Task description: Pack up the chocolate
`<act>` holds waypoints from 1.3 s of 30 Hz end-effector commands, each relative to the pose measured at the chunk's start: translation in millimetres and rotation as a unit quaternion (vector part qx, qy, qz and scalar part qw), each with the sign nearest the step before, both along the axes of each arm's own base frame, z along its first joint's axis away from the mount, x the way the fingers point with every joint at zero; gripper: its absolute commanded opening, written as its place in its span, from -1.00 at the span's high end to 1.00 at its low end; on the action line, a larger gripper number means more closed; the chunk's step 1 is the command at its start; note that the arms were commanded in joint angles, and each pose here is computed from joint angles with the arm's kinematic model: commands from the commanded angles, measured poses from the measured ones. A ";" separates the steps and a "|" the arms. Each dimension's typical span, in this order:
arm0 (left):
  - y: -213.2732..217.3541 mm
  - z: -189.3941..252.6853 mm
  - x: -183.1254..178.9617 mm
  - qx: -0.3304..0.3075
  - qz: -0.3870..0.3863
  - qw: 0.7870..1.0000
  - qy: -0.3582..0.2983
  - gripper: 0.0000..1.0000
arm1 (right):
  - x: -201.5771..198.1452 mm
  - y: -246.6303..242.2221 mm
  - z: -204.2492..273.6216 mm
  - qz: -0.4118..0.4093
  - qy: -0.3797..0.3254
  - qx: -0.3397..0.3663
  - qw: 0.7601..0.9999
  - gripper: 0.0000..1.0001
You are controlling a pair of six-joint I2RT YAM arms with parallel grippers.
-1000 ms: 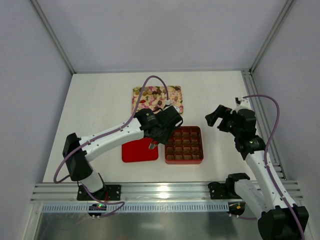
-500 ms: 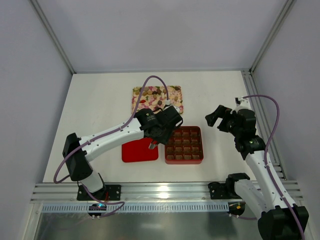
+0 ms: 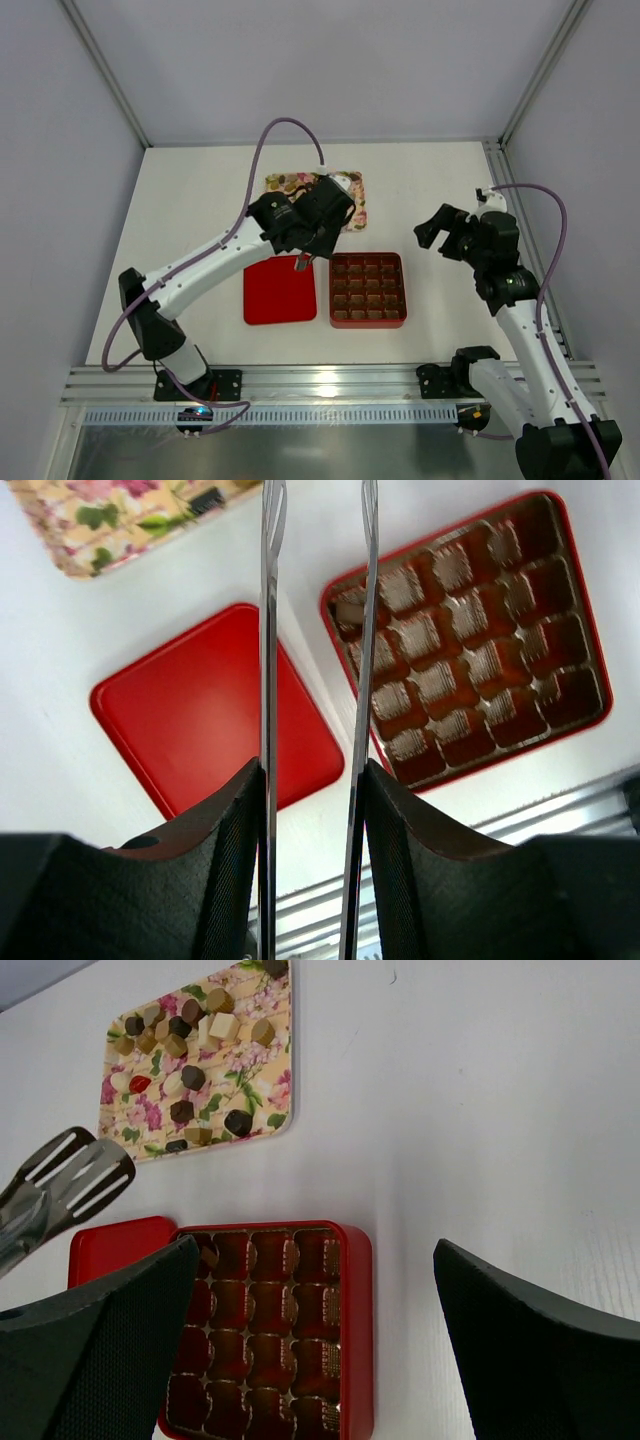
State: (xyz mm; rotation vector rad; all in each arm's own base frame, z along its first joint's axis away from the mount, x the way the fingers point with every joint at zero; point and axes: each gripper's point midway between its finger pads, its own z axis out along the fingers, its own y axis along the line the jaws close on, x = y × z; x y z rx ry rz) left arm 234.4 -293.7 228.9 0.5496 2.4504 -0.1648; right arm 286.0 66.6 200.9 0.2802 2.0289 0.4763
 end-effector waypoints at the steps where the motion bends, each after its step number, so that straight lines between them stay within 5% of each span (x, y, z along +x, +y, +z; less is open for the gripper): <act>1: 25.0 13.7 36.3 0.003 0.044 0.999 -0.025 0.14 | -0.3 -1.3 27.6 -0.002 -0.020 -0.002 1.000 -0.99; 12: 35.9 -24.0 100.3 0.014 0.087 0.996 -0.001 0.15 | -12.5 3.1 15.3 0.028 0.010 -0.017 0.999 -1.00; 39: 12.6 -77.0 110.1 0.037 0.065 0.996 0.052 0.14 | -3.7 13.3 15.2 0.050 0.021 -0.002 0.999 -0.99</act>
